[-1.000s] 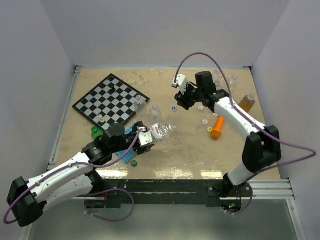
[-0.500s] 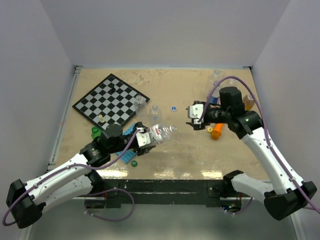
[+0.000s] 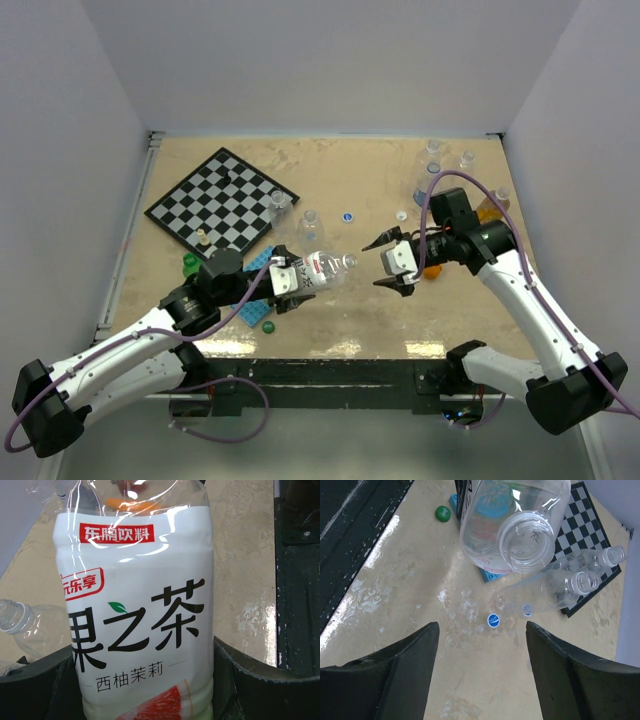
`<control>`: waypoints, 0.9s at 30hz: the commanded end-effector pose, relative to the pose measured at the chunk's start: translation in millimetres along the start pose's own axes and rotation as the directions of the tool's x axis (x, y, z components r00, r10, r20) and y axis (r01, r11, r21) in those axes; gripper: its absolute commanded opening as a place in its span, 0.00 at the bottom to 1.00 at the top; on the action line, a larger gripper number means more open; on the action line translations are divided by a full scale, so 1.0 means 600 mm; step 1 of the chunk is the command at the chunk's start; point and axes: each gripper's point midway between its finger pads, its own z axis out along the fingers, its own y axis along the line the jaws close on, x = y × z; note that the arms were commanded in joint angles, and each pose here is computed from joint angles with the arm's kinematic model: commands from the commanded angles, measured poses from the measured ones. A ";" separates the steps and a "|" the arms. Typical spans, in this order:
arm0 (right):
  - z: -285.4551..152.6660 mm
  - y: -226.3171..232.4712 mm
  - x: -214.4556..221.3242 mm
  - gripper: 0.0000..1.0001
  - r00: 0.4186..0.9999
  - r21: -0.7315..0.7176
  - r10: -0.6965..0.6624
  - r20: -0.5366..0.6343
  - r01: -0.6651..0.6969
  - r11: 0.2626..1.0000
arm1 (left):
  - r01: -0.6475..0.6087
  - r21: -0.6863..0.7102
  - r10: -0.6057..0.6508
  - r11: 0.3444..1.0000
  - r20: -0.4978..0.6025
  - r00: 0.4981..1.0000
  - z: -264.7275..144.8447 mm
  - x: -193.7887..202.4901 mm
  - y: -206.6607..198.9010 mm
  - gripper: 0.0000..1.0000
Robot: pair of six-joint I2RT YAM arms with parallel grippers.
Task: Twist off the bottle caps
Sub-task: Place the plastic bottle at the center of the board.
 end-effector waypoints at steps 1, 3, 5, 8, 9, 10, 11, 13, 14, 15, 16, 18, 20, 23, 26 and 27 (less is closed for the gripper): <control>0.004 0.019 -0.028 0.74 0.994 -0.042 -0.040 0.098 0.044 0.998 | -0.020 0.012 0.019 1.000 0.095 0.995 0.000 -0.040 0.000 0.00; 0.004 0.020 -0.031 0.76 0.993 -0.044 -0.040 0.107 0.045 0.998 | -0.017 0.011 0.016 1.000 0.093 0.996 0.000 -0.039 0.000 0.00; 0.005 0.022 -0.033 0.78 0.993 -0.049 -0.035 0.116 0.040 0.998 | -0.018 0.013 0.017 1.000 0.091 0.996 0.000 -0.037 -0.001 0.00; 0.005 0.024 -0.033 0.82 0.992 -0.050 -0.033 0.121 0.039 0.998 | -0.017 0.012 0.016 1.000 0.091 0.996 0.000 -0.037 0.000 0.00; 0.005 0.025 -0.034 0.82 0.992 -0.050 -0.031 0.122 0.038 0.998 | -0.018 0.013 0.017 1.000 0.091 0.996 0.001 -0.037 -0.001 0.00; 0.005 0.027 -0.035 0.84 0.992 -0.051 -0.032 0.125 0.039 0.998 | -0.018 0.012 0.017 1.000 0.092 0.996 0.000 -0.037 0.000 0.00; 0.005 0.027 -0.036 0.85 0.991 -0.050 -0.031 0.127 0.038 0.998 | -0.018 0.012 0.017 1.000 0.091 0.996 0.001 -0.037 -0.001 0.00; 0.005 0.032 -0.038 0.86 0.991 -0.051 -0.025 0.134 0.032 0.998 | -0.018 0.009 0.017 1.000 0.094 0.995 0.000 -0.039 0.001 0.00; 0.004 0.032 -0.040 0.86 0.990 -0.048 -0.028 0.137 0.035 0.998 | -0.017 0.010 0.016 1.000 0.096 0.995 0.000 -0.039 0.001 0.00; 0.004 0.032 -0.040 0.86 0.990 -0.046 -0.028 0.139 0.035 0.998 | -0.017 0.013 0.016 1.000 0.097 0.995 0.000 -0.040 0.000 0.00; 0.004 0.035 -0.040 0.86 0.990 -0.046 -0.026 0.140 0.033 0.998 | -0.015 0.012 0.014 1.000 0.097 0.995 0.000 -0.039 0.001 0.00; 0.003 0.036 -0.042 0.86 0.990 -0.043 -0.024 0.142 0.030 0.999 | -0.013 0.015 0.012 1.000 0.097 0.995 0.001 -0.039 0.000 0.00; 0.003 0.037 -0.042 0.87 0.990 -0.042 -0.022 0.142 0.028 0.999 | -0.013 0.017 0.012 1.000 0.097 0.995 0.001 -0.039 -0.001 0.00; 0.003 0.038 -0.044 0.89 0.989 -0.041 -0.021 0.146 0.028 0.999 | -0.013 0.018 0.011 1.000 0.099 0.995 0.001 -0.040 -0.001 0.00; 0.003 0.040 -0.046 0.93 0.988 -0.041 -0.013 0.152 0.020 0.999 | -0.014 0.018 0.012 1.000 0.098 0.995 0.001 -0.039 -0.001 0.00; 0.003 0.039 -0.046 0.94 0.988 -0.042 -0.012 0.152 0.019 0.999 | -0.014 0.018 0.012 1.000 0.098 0.995 0.001 -0.040 -0.001 0.00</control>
